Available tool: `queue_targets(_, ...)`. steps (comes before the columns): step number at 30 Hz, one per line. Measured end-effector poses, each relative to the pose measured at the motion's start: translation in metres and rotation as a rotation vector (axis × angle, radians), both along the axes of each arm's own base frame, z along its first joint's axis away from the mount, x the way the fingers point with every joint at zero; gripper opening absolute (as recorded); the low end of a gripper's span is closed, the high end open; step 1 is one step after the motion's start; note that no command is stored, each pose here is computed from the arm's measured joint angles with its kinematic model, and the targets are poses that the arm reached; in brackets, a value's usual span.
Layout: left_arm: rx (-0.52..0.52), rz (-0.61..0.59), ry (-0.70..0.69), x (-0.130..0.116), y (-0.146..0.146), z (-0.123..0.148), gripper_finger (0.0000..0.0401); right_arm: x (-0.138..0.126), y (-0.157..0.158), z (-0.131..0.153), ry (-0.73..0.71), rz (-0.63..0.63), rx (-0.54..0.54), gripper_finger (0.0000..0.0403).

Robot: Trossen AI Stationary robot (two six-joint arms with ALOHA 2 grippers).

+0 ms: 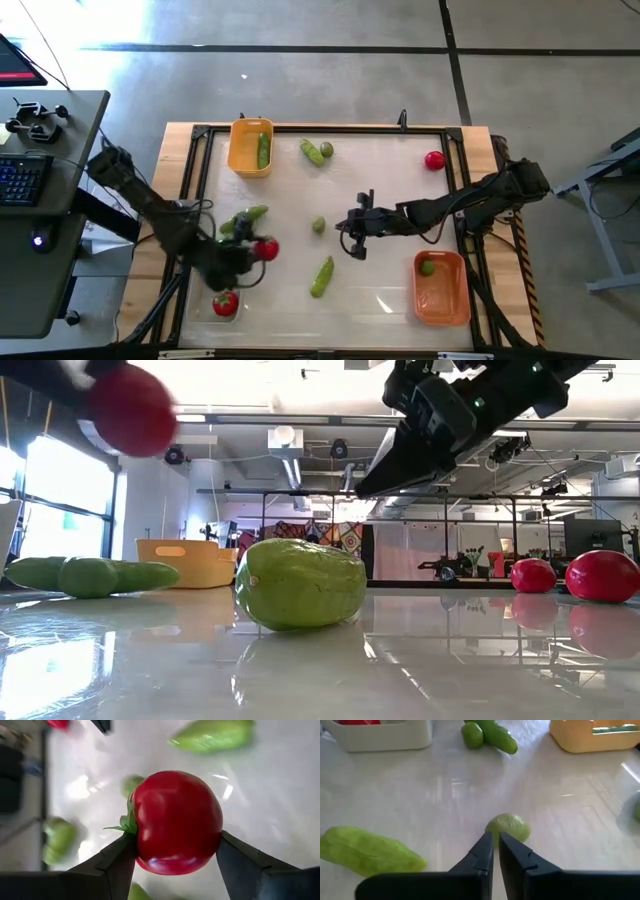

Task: Sort produce into baskets
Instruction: Put the red tomato into the gray bin

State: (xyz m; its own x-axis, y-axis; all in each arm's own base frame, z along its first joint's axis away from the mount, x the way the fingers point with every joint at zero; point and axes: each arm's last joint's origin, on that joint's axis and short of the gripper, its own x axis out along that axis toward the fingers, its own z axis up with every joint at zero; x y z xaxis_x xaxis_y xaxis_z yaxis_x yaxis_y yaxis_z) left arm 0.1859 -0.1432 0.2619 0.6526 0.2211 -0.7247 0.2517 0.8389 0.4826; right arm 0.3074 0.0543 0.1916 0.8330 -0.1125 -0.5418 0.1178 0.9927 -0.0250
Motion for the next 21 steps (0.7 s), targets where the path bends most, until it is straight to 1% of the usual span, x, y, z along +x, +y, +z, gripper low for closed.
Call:
queue_targets(2,-0.064,0.034,0.045,-0.011,-0.006,0.002,0.0223,0.000,0.001,-0.001,0.001,-0.002,-0.004,0.0009)
queue_targets(5,-0.219,0.101,0.114,-0.024,-0.015,0.006,0.0223,-0.001,0.001,-0.001,0.001,0.001,-0.004,0.0002)
queue_targets(10,-0.486,0.233,0.306,-0.042,-0.029,0.004,0.0222,-0.001,0.001,0.000,0.001,-0.001,-0.005,0.0002)
queue_targets(13,-0.608,0.338,0.420,-0.050,-0.035,0.003,0.0222,-0.001,0.001,0.000,-0.001,-0.003,-0.006,0.0000)
queue_targets(16,-0.684,0.422,0.498,-0.055,-0.039,0.003,0.0222,-0.001,0.001,0.000,-0.002,-0.017,-0.016,0.0000)
queue_targets(21,-0.728,0.522,0.561,-0.058,-0.039,0.003,0.0222,-0.001,0.001,0.000,-0.003,-0.018,-0.025,0.0000)
